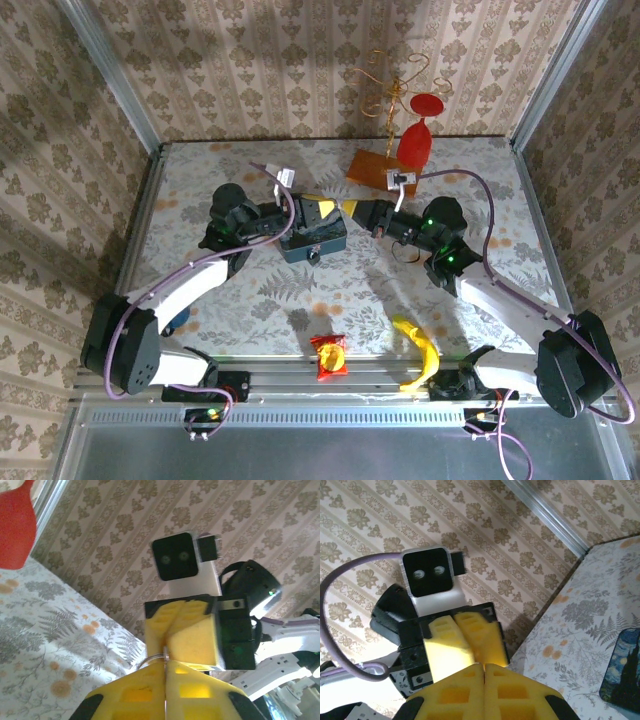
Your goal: Unlock a padlock with a key
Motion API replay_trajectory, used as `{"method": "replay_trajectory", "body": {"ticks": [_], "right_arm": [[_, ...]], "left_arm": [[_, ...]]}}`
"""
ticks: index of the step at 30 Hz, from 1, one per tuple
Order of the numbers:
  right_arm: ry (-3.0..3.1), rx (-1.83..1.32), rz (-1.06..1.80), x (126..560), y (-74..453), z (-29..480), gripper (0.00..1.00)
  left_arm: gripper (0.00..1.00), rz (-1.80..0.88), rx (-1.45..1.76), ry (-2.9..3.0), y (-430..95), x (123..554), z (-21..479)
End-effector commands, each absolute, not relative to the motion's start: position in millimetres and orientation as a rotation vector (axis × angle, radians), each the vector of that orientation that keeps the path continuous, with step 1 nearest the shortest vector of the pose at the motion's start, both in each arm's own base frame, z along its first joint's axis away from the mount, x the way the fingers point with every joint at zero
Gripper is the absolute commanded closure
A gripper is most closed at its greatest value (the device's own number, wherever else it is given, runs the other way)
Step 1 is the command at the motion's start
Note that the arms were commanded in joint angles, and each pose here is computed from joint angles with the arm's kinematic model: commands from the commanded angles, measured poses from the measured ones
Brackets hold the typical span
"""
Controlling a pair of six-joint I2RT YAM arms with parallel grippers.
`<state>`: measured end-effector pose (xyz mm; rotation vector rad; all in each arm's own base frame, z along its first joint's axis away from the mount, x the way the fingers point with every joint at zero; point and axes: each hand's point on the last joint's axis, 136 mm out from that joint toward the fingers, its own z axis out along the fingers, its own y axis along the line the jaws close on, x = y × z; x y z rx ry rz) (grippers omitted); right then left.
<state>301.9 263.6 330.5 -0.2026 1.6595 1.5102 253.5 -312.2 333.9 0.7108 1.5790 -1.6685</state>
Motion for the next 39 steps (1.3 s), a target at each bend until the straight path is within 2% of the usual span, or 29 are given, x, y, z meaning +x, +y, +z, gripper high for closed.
{"method": "replay_trajectory", "body": {"ticks": [1, 9, 10, 11, 12, 14, 17, 20, 25, 28, 30, 39], "right_arm": [[1.628, -0.224, 1.538, 299, 268, 338, 1.0], [1.653, -0.22, 1.534, 302, 269, 331, 1.0], [1.664, -0.222, 1.516, 302, 269, 329, 0.89], [1.681, -0.224, 1.497, 303, 268, 326, 0.67], [1.696, -0.229, 1.47, 303, 267, 324, 0.56], [1.727, -0.228, 1.411, 303, 262, 318, 0.54], [1.769, -0.236, 1.301, 301, 253, 313, 0.44], [1.768, -0.293, 1.235, 292, 247, 313, 0.38], [1.724, -0.389, 1.215, 273, 244, 321, 0.37], [1.691, -0.454, 1.235, 263, 246, 328, 0.41], [1.65, -0.517, 1.283, 254, 252, 336, 0.44], [1.608, -0.77, 1.389, 223, 285, 350, 0.44]], "left_arm": [[1.0, -1.67, 0.755, 1.502, -313, 248, 352], [1.0, -1.645, 0.8, 1.469, -310, 241, 359], [1.0, -1.64, 0.819, 1.464, -310, 238, 360], [1.0, -1.633, 0.837, 1.463, -309, 236, 361], [1.0, -1.62, 0.857, 1.47, -308, 234, 361], [1.0, -1.587, 0.899, 1.526, -308, 230, 356], [1.0, -1.468, 1.016, 1.659, -305, 220, 343], [1.0, -1.345, 1.141, 1.739, -299, 205, 333], [1.0, -1.298, 1.223, 1.738, -292, 191, 338], [1.0, -1.3, 1.265, 1.704, -293, 183, 344], [1.0, -1.31, 1.295, 1.676, -295, 176, 347], [1.0, -1.326, 1.337, 1.626, -297, 166, 354]]}}
